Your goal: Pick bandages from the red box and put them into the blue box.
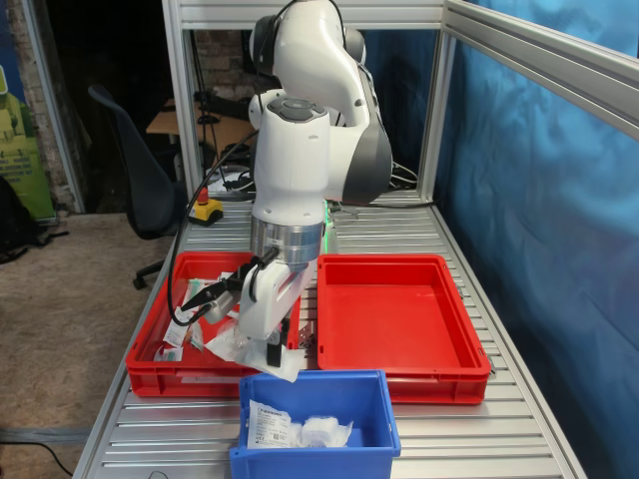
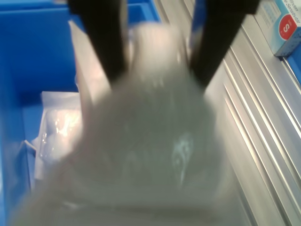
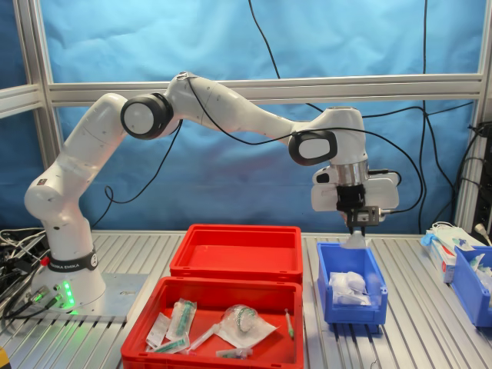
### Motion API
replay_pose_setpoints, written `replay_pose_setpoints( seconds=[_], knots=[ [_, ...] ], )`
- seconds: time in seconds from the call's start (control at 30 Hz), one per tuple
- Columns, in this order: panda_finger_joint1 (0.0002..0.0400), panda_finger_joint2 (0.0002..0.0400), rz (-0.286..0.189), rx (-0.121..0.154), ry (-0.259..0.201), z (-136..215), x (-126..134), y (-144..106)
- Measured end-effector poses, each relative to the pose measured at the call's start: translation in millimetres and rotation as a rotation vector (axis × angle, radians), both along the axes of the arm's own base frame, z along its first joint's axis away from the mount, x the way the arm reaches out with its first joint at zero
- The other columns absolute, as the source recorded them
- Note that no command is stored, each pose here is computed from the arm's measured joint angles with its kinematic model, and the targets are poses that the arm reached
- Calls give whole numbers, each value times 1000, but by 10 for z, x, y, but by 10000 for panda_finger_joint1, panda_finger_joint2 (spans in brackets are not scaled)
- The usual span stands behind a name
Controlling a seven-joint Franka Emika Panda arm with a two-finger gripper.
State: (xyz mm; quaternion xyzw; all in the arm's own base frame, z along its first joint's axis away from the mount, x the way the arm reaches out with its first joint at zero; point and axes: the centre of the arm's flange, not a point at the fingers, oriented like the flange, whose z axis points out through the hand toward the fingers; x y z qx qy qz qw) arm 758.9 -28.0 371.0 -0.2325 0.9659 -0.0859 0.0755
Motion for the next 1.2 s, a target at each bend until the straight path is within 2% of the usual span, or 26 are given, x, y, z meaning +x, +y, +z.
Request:
replay_pose_setpoints(
  seconds=[0.13,0.17,0.27,0.3,0.47,0.5,0.6,0.63,0.77,0.8,0.93,0.97,1.1,1.13,1.2],
  knots=[
    [65,65,3,0,0,0,1,21],
    [112,112,4,0,0,0,1,30],
    [112,112,6,0,0,0,1,44],
    [162,162,7,0,0,0,2,51],
    [162,162,7,0,0,0,2,55],
    [213,213,7,0,0,0,2,55],
    [213,213,7,0,0,0,2,55],
    [262,262,7,0,0,0,2,55],
    [262,262,7,0,0,0,2,55],
    [313,313,7,0,0,0,2,55],
    [313,313,7,0,0,0,2,55],
    [363,363,7,0,0,0,2,56],
    [363,363,11,-1,0,1,3,84],
    [393,393,13,-1,0,2,3,97],
    [393,393,18,-2,0,2,4,134]
  ],
)
